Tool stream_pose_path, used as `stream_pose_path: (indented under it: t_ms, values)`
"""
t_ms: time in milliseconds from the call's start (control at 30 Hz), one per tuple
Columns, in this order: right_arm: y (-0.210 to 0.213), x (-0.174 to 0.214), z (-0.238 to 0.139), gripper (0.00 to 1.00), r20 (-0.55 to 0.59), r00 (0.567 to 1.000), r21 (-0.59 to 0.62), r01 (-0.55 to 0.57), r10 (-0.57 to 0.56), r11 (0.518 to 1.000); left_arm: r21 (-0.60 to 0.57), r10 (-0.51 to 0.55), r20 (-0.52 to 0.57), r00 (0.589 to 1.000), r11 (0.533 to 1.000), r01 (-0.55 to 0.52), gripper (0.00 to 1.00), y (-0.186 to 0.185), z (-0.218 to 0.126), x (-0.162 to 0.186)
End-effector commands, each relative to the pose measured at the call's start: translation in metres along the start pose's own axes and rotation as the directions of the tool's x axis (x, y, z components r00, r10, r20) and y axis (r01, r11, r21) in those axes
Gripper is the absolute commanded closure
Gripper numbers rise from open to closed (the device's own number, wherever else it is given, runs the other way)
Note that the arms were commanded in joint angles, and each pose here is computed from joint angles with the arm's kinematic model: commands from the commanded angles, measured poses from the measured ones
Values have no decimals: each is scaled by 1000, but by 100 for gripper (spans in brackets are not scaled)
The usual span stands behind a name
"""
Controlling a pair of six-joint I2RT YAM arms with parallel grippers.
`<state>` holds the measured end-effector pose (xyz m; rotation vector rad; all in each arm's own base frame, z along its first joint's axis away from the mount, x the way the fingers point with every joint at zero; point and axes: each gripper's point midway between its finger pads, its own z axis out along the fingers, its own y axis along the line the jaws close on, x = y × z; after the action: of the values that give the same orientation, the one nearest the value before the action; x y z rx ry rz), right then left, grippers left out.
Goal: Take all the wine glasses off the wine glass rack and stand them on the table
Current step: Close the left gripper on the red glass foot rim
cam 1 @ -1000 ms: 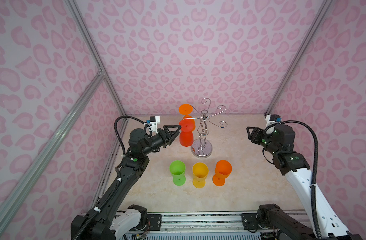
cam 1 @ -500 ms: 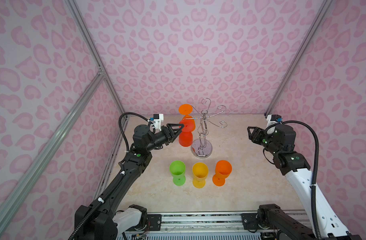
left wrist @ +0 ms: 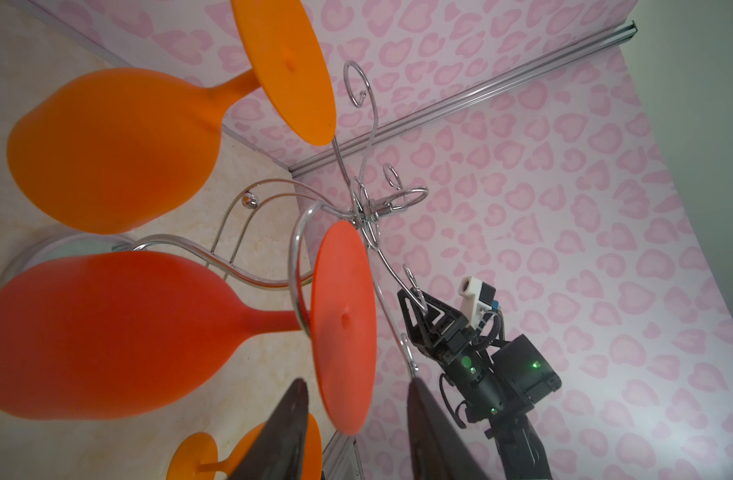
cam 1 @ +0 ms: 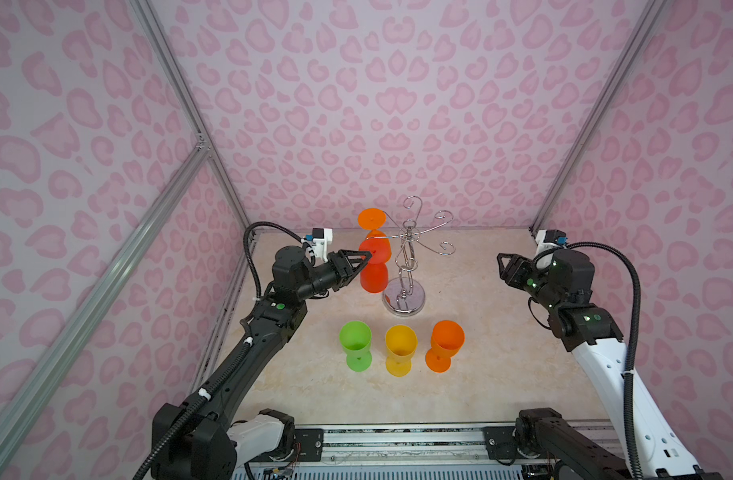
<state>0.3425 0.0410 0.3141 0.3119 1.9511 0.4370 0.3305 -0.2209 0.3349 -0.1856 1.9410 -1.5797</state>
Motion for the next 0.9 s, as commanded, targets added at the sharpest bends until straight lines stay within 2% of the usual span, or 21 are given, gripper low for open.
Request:
stream_pose_path:
  t_ms: [0, 233, 267, 733, 867]
  values:
    - [3, -5, 0, 39, 24, 1000, -17, -4, 4, 1000, 5, 32, 12, 999, 999, -32, 60, -3, 0, -4]
    - [3, -4, 2, 39, 22, 1000, -18, -6, 7, 1000, 6, 34, 10, 999, 999, -34, 63, -5, 2, -6]
    - [2, -3, 2, 39, 20, 1000, -17, -7, 8, 1000, 6, 33, 7, 999, 999, -33, 67, -5, 3, -5]
    - [0, -1, 3, 39, 17, 1000, -12, -11, 11, 1000, -1, 29, 2, 1000, 1000, -29, 86, -4, 5, -7]
    - [0, 1, 4, 39, 14, 1000, -14, -13, 13, 1000, 1, 29, 3, 1000, 1000, -29, 89, -6, 4, -7]
